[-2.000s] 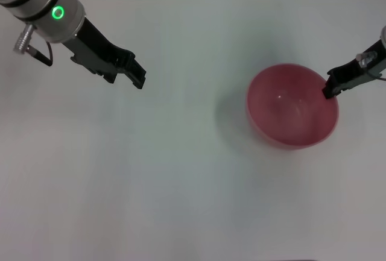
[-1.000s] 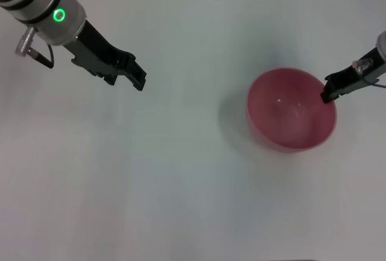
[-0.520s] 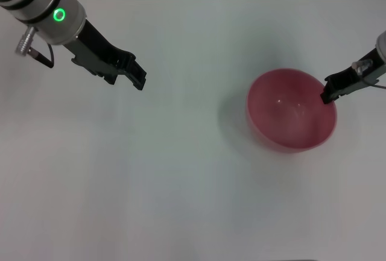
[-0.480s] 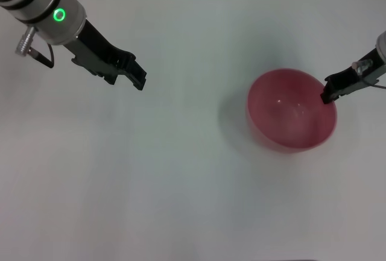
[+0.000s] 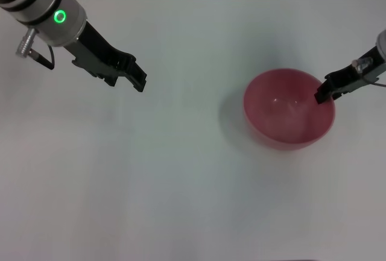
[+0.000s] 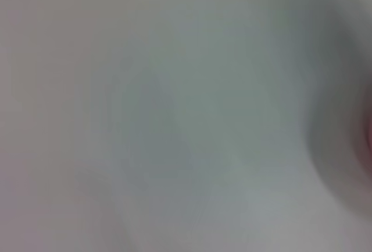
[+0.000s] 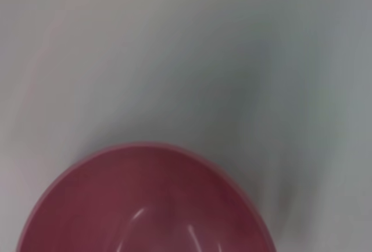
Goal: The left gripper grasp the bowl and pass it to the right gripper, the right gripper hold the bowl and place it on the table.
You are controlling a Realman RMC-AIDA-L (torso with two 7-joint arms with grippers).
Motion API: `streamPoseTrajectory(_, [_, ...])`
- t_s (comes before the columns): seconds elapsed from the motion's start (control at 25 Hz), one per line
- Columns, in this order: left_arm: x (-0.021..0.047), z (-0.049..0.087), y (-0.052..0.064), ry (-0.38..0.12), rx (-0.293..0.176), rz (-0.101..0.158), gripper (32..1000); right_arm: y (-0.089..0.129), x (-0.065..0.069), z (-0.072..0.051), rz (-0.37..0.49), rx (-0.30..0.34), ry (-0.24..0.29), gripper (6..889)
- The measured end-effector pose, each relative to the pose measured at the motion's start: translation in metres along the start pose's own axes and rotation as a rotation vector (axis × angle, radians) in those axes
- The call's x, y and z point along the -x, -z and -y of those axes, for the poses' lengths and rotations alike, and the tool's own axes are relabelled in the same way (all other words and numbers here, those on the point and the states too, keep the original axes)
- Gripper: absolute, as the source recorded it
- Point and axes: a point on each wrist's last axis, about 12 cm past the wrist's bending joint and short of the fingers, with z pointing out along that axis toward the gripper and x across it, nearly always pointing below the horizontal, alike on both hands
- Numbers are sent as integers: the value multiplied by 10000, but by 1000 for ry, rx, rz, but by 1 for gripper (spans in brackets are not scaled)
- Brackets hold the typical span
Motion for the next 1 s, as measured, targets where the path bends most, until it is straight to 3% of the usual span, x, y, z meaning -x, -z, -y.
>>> streamPoseTrajectory(0.32, [-9,-4,-11,1,-1,-5,633,8,9,-1,4,0,1,276])
streamPoseTrajectory(0.4, [-9,-4,-11,1,-1,-5,633,9,10,-1,5,0,1,449])
streamPoseTrajectory(1.0, [-11,-6,-12,2,-1,-5,633,13,31,-6,22,6,12,837])
